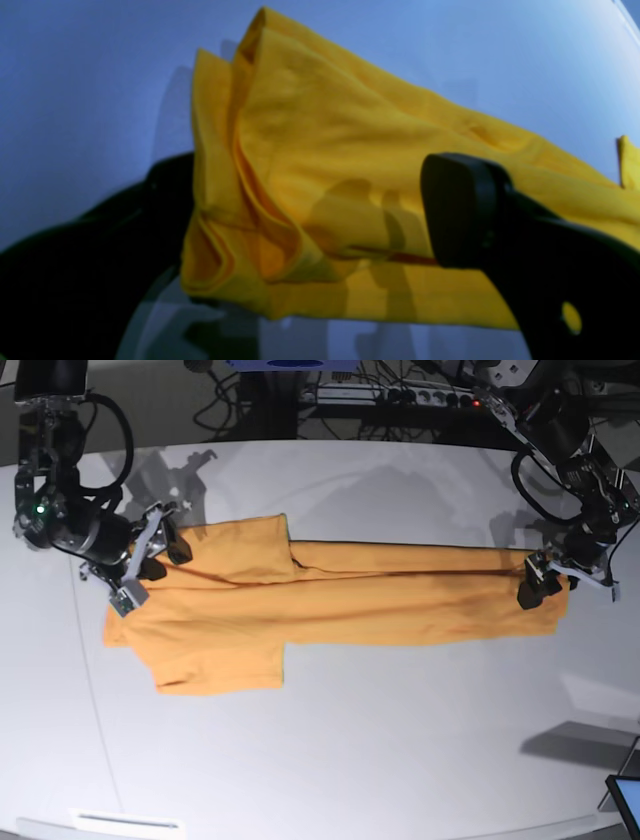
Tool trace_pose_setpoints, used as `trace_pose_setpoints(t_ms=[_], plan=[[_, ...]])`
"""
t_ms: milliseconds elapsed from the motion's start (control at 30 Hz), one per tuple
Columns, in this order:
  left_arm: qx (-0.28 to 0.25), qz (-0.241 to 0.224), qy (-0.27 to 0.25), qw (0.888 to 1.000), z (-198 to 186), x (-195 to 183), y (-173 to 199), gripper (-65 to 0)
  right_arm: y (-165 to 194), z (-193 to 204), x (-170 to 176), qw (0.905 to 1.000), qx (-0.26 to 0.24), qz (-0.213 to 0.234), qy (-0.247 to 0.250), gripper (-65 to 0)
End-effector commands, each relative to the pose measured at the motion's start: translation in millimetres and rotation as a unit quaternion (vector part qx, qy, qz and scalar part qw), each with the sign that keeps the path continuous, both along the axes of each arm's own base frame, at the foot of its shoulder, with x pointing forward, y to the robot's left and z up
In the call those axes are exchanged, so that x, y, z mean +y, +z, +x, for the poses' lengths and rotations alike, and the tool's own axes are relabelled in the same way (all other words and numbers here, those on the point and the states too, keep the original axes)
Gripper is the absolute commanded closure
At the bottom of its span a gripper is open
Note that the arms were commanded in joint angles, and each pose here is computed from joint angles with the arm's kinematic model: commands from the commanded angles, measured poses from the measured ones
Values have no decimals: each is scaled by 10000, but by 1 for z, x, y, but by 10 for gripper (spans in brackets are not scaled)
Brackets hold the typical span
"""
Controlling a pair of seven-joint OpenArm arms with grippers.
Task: Fold the T-shirt properly
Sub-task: 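Close the left gripper on the hem end fabric of the strip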
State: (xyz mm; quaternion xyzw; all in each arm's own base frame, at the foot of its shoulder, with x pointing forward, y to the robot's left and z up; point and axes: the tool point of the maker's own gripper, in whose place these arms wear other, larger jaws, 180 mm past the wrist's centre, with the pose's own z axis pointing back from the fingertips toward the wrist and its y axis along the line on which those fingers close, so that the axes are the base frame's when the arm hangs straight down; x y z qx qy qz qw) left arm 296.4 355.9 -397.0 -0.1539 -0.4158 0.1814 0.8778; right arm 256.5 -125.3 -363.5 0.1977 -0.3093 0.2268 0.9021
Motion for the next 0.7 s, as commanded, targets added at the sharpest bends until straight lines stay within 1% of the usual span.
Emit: trace_pose_setpoints(t_ms=[0,233,267,367,467,567,667], plan=[[1067,7,-257,9940,-32,-10,-36,-633,11,7,1,9997,-209,79,14,-284],[1158,15,-274,9929,-37,-10,-39,-630,11,7,1,9997,-209,87,12,-284],[1170,9,-274,9928,-38,-10,-40,-615,11,7,1,9997,-209,94,11,-284],[1186,7,-287,9925,-38,-11,-41,-511,12,8,1,9997,-217,94,11,-284],[1241,55,-476,9911,-35,-19,-43,-400,12,8,2,9997,-225,89,18,-284],[1279,70,-583,9900,-33,-24,-44,-306,12,8,2,9997,-225,89,18,-284],[1272,64,-582,9902,-33,-25,-45,-213,12,8,2,9997,-218,85,20,-284]])
